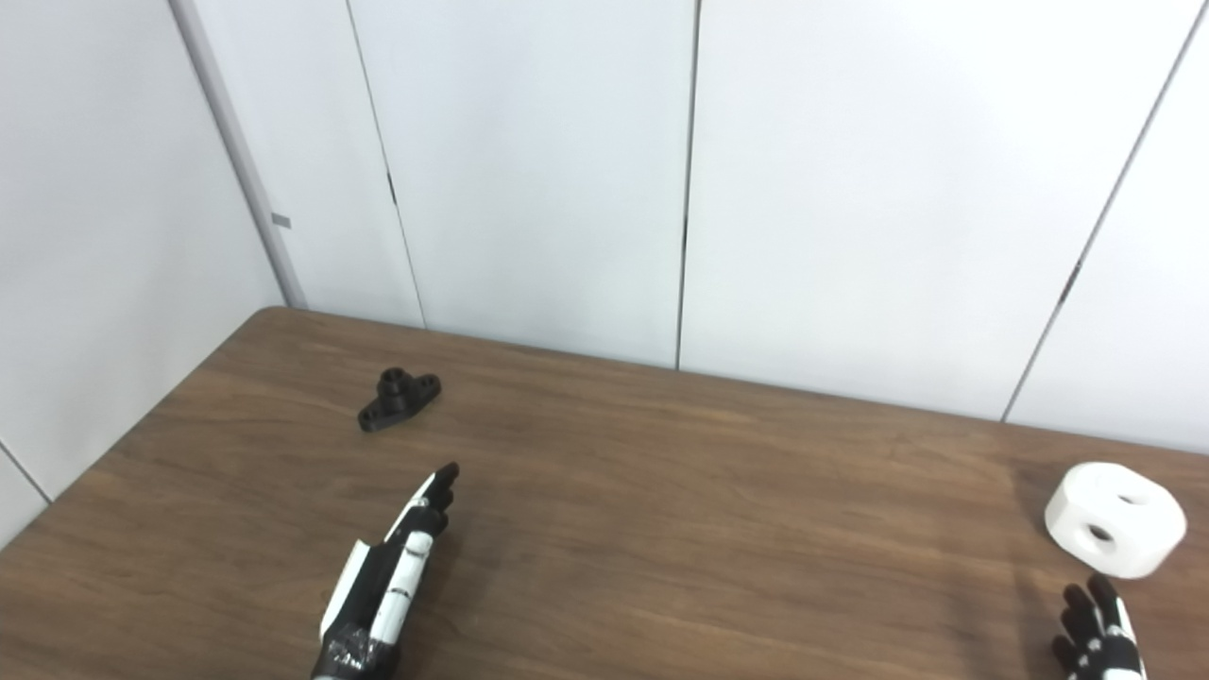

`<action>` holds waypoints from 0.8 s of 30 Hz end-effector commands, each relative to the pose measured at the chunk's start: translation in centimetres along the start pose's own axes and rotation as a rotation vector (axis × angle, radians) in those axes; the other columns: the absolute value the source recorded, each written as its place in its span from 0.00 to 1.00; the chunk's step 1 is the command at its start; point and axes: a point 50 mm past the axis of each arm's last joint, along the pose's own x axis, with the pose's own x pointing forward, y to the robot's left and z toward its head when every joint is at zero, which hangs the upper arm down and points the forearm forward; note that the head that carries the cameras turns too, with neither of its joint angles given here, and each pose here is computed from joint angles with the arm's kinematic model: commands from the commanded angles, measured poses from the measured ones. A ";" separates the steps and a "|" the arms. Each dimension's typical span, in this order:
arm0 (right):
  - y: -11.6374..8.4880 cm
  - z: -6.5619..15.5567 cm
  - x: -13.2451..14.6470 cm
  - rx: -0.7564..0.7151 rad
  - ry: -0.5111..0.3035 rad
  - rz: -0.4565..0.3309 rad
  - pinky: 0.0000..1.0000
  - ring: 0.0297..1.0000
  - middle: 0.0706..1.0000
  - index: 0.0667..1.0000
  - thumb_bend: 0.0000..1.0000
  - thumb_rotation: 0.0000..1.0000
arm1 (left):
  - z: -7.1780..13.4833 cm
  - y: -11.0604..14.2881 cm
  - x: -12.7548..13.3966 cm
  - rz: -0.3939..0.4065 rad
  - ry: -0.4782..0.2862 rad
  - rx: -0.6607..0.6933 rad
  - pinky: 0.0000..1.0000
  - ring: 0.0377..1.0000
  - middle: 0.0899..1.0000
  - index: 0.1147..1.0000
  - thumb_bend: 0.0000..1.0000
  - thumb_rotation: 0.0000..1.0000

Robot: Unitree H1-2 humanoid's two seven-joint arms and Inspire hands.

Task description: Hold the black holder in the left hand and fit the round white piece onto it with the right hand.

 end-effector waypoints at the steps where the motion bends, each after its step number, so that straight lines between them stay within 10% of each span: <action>1: -0.3 0.9 0.4 -0.009 -0.047 -0.003 0.97 0.98 0.96 0.98 0.56 1.00 | 0.0 -0.5 -0.7 0.013 0.007 -0.007 1.00 1.00 1.00 0.98 0.51 0.91; 7: -0.4 1.2 0.6 -0.002 -0.049 -0.009 0.93 0.96 0.94 0.96 0.59 1.00 | 1.2 -0.8 -0.3 0.073 -0.003 0.091 0.99 1.00 0.99 0.95 0.56 0.80; 15: -0.2 1.1 0.8 0.003 -0.053 -0.002 0.98 0.98 0.96 0.97 0.62 1.00 | 4.7 0.7 1.4 0.191 -0.026 0.426 1.00 1.00 0.95 0.88 0.72 0.35; 24: 0.1 0.8 1.0 0.005 -0.043 0.009 1.00 0.99 0.97 0.99 0.56 1.00 | 7.3 5.3 4.7 0.293 -0.047 0.728 1.00 1.00 0.96 0.82 0.89 0.31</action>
